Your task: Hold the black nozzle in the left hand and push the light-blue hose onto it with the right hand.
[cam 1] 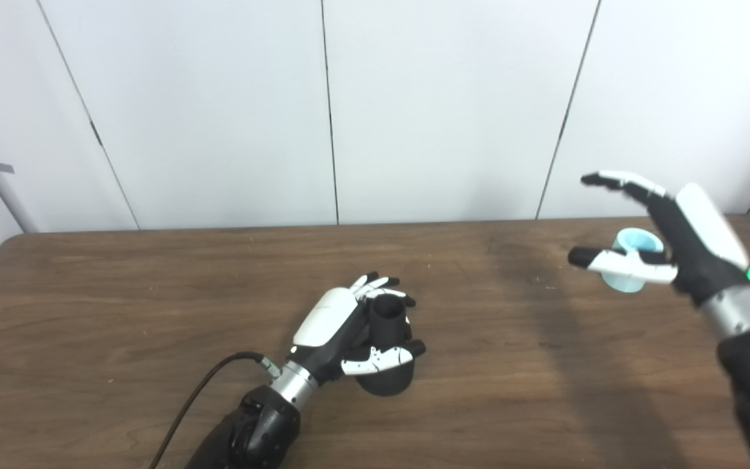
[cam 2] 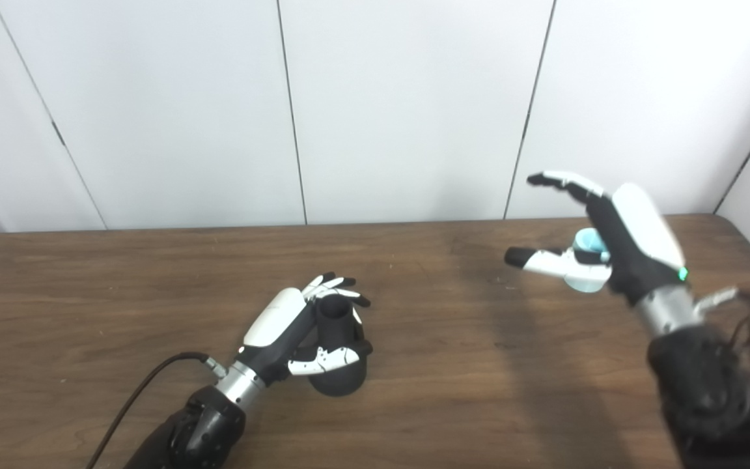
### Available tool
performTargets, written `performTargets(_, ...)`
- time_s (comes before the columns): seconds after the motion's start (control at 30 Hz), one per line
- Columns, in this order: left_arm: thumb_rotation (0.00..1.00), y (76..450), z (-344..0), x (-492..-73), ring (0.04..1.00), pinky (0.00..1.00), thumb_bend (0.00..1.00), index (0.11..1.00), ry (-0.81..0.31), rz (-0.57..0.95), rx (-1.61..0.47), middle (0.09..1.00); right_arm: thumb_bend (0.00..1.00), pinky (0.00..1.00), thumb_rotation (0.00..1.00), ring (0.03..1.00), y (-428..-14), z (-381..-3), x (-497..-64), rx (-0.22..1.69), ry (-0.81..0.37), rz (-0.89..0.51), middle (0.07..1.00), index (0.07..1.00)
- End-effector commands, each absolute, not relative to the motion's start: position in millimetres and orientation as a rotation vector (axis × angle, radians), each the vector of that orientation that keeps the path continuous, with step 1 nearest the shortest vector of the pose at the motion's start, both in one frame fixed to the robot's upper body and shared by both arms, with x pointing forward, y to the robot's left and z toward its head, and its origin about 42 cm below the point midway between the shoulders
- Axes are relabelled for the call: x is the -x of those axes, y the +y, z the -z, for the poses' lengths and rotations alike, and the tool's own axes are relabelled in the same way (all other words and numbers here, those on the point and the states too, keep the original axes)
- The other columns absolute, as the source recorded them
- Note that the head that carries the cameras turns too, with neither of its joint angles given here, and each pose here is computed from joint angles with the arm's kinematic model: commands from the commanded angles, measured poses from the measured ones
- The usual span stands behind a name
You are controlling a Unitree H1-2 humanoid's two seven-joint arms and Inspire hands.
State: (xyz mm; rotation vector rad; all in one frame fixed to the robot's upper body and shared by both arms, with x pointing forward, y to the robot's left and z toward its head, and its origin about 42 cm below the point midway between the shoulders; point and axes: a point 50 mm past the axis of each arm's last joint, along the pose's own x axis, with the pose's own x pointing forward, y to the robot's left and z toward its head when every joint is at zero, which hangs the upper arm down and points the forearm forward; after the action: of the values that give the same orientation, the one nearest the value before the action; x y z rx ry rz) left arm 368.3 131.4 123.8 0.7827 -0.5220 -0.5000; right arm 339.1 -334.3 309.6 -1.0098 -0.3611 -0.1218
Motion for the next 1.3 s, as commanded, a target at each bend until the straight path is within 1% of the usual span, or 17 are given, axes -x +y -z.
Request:
performTargets(0.0,0.77,130.9,15.9,-254.5,0.909,1.00,0.46,0.343,-0.093,0.625,-0.697,0.741,0.75,0.91,0.50,0.830,-341.7,-363.0,-352.2,1.173,-0.493,0.228,0.825,0.784)
performTargets(0.1,0.77,131.3,16.3,-255.8,0.909,1.00,0.46,0.344,-0.094,0.623,-0.702,0.740,0.78,0.96,0.47,0.841,-348.9,-374.5,-361.3,1.213,-0.468,0.275,0.835,0.793)
performTargets(0.2,0.78,131.1,16.8,-256.4,0.908,1.00,0.46,0.345,-0.094,0.621,-0.702,0.740,0.82,0.99,0.43,0.860,-355.6,-384.0,-373.2,1.279,-0.444,0.327,0.844,0.794)
performTargets(0.33,0.78,130.7,17.3,-255.6,0.904,1.00,0.47,0.348,-0.095,0.620,-0.698,0.739,0.86,1.00,0.38,0.884,-368.5,-391.2,-387.6,1.363,-0.358,0.360,0.851,0.796)
performTargets(0.47,0.78,130.7,17.1,-256.1,0.904,1.00,0.47,0.348,-0.096,0.620,-0.697,0.739,0.88,1.00,0.33,0.881,-378.0,-393.6,-399.7,1.401,-0.284,0.345,0.850,0.790)
performTargets(0.53,0.78,131.6,17.0,-257.2,0.904,1.00,0.47,0.348,-0.097,0.619,-0.698,0.739,0.89,0.95,0.29,0.826,-383.3,-392.0,-404.5,1.405,-0.270,0.331,0.787,0.747)
performTargets(0.6,0.78,132.8,17.2,-257.6,0.904,1.00,0.46,0.347,-0.095,0.616,-0.693,0.739,0.90,0.90,0.25,0.802,-390.2,-387.3,-412.2,1.429,-0.234,0.318,0.765,0.733)
performTargets(0.67,0.78,133.2,17.6,-257.2,0.904,1.00,0.46,0.344,-0.094,0.614,-0.687,0.739,0.90,0.88,0.23,0.819,-393.7,-384.2,-417.1,1.447,-0.194,0.310,0.774,0.739)
performTargets(0.8,0.78,131.2,19.2,-255.9,0.904,1.00,0.46,0.339,-0.093,0.617,-0.693,0.741,0.91,0.84,0.21,0.827,-399.2,-379.2,-431.4,1.489,-0.055,0.267,0.800,0.766)
performTargets(0.87,0.78,131.6,19.1,-256.0,0.904,1.00,0.46,0.341,-0.095,0.618,-0.698,0.741,0.92,0.78,0.21,0.814,-400.8,-377.0,-437.8,1.492,0.004,0.246,0.809,0.780)
performTargets(0.93,0.78,132.8,18.4,-255.6,0.905,1.00,0.46,0.344,-0.096,0.618,-0.701,0.741,0.95,0.69,0.20,0.816,-401.2,-375.3,-445.0,1.465,0.062,0.230,0.836,0.795)
performTargets(1.07,0.78,133.8,17.0,-254.1,0.905,1.00,0.46,0.345,-0.096,0.619,-0.697,0.741,0.96,0.68,0.19,0.840,-401.3,-374.1,-459.1,1.436,0.145,0.195,0.861,0.821)
performTargets(1.27,0.78,132.6,17.7,-253.9,0.905,1.00,0.46,0.346,-0.095,0.620,-0.697,0.742,0.97,0.67,0.20,0.845,-403.1,-371.4,-468.7,1.437,0.152,0.196,0.865,0.827)
